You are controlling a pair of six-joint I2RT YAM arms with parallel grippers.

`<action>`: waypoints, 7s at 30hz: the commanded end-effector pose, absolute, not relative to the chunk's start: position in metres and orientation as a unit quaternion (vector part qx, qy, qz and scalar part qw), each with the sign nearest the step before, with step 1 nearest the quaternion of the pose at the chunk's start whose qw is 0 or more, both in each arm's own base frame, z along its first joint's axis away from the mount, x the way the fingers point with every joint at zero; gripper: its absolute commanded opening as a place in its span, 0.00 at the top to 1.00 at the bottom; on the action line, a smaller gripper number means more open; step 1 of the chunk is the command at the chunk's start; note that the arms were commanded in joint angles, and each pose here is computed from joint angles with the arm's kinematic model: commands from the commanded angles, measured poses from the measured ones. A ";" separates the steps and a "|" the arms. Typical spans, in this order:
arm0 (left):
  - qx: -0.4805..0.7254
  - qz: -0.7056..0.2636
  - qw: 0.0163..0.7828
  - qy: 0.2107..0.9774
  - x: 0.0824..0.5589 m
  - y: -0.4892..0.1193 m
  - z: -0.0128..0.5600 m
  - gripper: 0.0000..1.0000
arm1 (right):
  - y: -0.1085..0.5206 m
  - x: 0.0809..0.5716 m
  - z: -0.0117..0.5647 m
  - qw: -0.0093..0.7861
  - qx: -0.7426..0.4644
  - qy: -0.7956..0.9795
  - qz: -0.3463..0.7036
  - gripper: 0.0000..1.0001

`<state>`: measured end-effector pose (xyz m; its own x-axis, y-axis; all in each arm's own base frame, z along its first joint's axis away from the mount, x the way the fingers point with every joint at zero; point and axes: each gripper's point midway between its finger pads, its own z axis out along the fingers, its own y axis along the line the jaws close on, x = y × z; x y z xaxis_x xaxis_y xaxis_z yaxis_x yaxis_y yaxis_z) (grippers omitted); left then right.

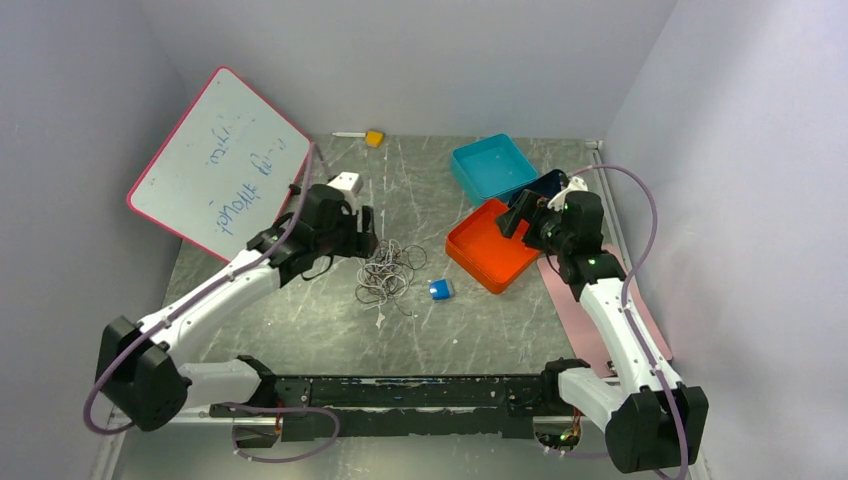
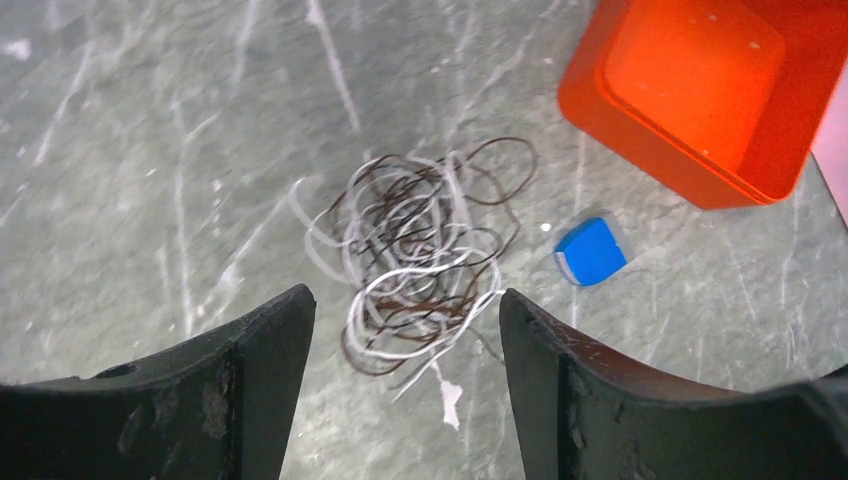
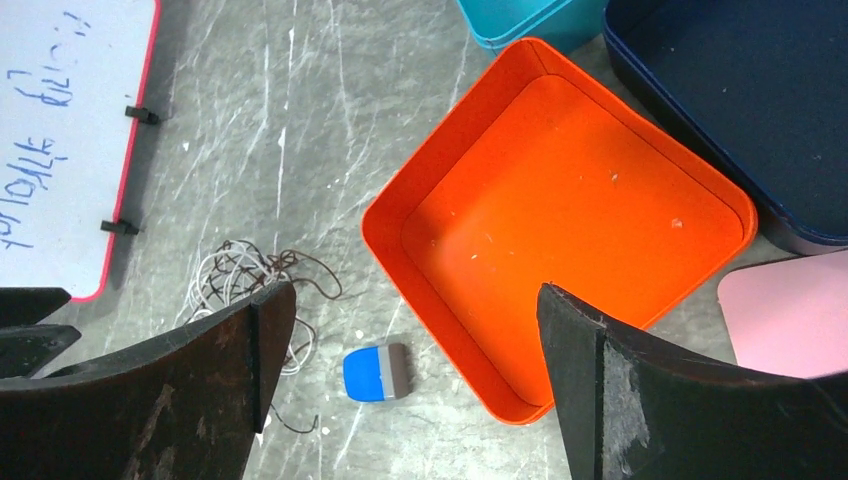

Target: Untangle the cables

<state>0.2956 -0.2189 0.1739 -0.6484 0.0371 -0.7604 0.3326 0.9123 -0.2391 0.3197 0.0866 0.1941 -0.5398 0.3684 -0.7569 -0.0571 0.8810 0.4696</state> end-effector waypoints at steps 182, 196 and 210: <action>-0.024 -0.138 0.368 0.919 0.284 -0.193 0.024 0.54 | 0.132 0.308 0.430 0.682 0.046 0.726 0.075 1.00; -0.013 -0.155 0.384 0.910 0.275 -0.190 0.053 0.52 | 0.075 0.365 0.308 0.570 0.096 0.816 0.036 1.00; 0.001 -0.175 0.386 0.906 0.269 -0.192 0.067 0.50 | 0.073 0.375 0.193 0.463 0.094 0.879 0.064 1.00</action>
